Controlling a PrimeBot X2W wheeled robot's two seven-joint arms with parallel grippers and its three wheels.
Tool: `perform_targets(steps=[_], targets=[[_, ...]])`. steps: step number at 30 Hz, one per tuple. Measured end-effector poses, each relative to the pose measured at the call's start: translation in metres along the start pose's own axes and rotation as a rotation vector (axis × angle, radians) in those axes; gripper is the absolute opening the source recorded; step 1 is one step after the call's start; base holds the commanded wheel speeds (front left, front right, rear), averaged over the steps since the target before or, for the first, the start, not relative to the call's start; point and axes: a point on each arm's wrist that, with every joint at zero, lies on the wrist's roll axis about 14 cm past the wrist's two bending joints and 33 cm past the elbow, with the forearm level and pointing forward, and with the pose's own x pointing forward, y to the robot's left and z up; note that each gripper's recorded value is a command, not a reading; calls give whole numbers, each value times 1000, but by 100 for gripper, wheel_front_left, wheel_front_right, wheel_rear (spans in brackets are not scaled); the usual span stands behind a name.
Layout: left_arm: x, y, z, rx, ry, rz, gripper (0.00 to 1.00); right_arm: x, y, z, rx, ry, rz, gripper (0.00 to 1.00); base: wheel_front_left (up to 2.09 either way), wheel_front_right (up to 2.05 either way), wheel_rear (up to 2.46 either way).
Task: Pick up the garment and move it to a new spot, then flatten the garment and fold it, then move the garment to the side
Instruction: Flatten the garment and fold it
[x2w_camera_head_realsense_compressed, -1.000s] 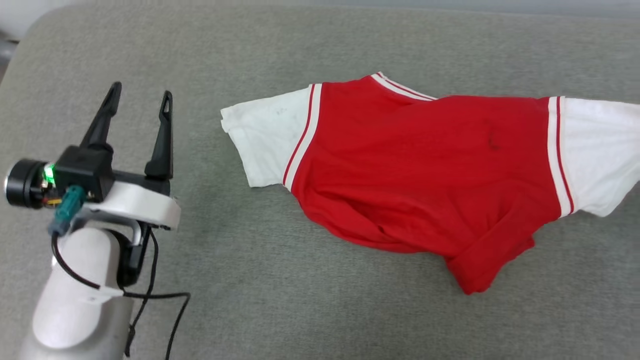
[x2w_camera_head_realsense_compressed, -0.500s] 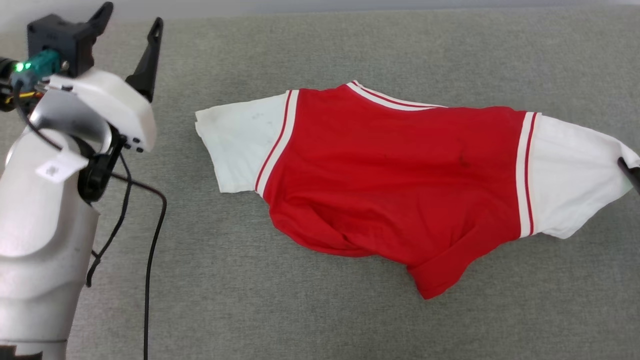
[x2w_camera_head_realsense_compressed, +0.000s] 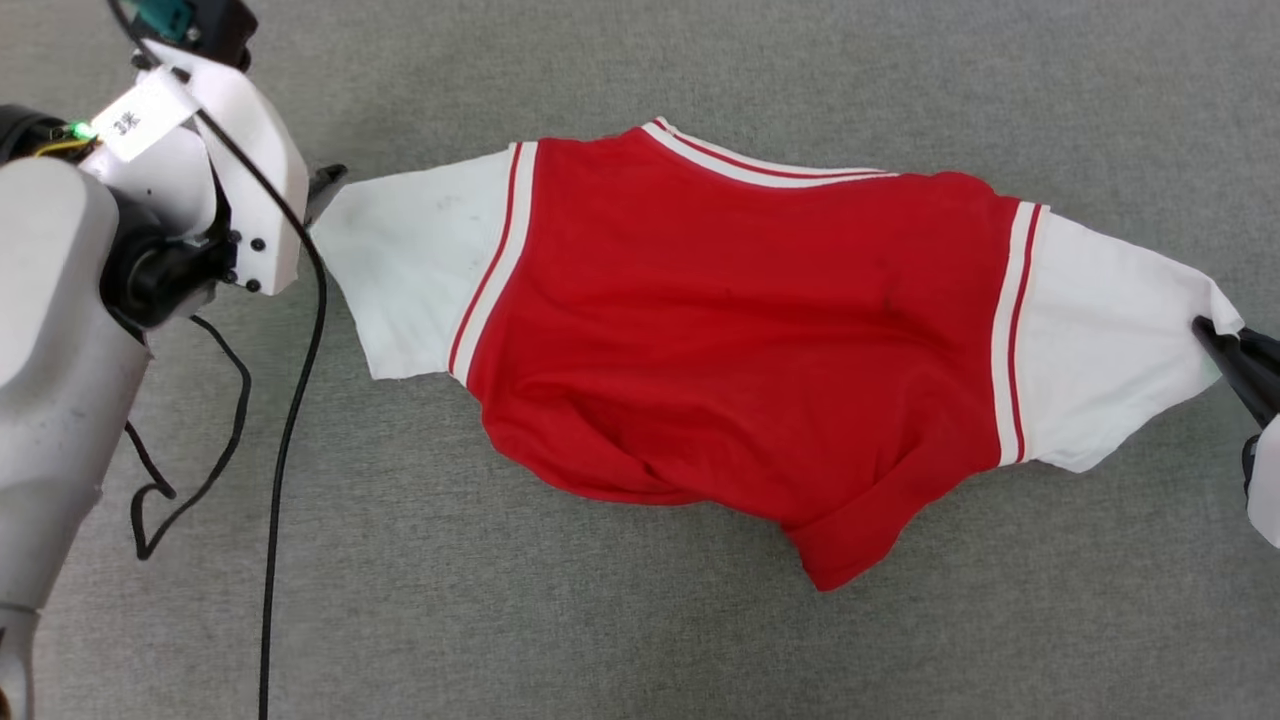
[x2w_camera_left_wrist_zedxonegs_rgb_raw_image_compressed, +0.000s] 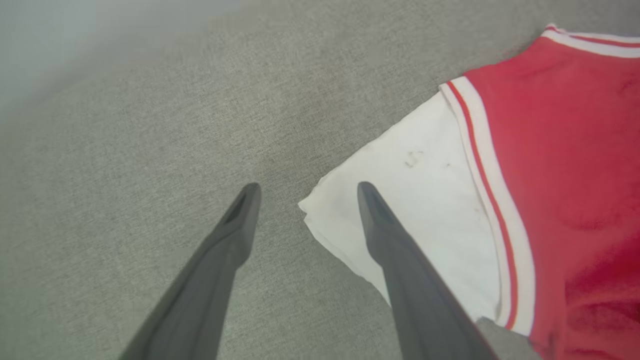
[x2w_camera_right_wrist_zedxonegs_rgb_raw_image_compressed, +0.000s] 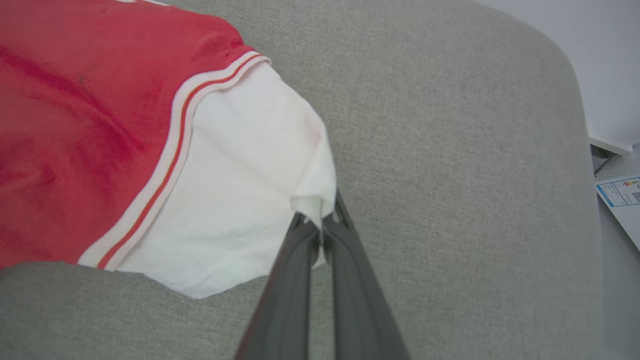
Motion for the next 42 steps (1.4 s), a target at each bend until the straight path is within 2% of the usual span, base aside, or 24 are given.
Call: perform_targets(steps=[12,17,18,19,20,24,27,32,38,42], targets=[[40,-9,-45,75,329,-56,100,24,4,-11,-4,41,21,0,0,0,0],[45,-9,-59,99,404,-67,100,29,3,-15,-5,53,22,0,0,0,0],[45,-10,-60,100,409,-72,57,30,3,-16,-5,52,22,0,0,0,0],[45,-11,-61,94,411,-77,6,30,4,-16,-4,51,24,0,0,0,0],[45,-11,-62,91,413,-82,0,31,3,-16,-3,52,24,0,0,0,0],[41,-16,-62,99,385,-95,0,30,4,-9,-10,32,27,0,0,0,0],[35,-16,-52,130,289,-83,0,28,5,2,-18,-3,31,0,0,0,0],[10,-12,-8,247,21,-35,0,16,2,28,-33,-91,18,0,0,0,0],[-43,-16,50,272,-306,1,0,-3,-7,66,-46,-234,-26,0,0,0,0],[-83,-17,74,303,-461,44,0,-18,-5,93,-68,-328,-40,0,0,0,0]])
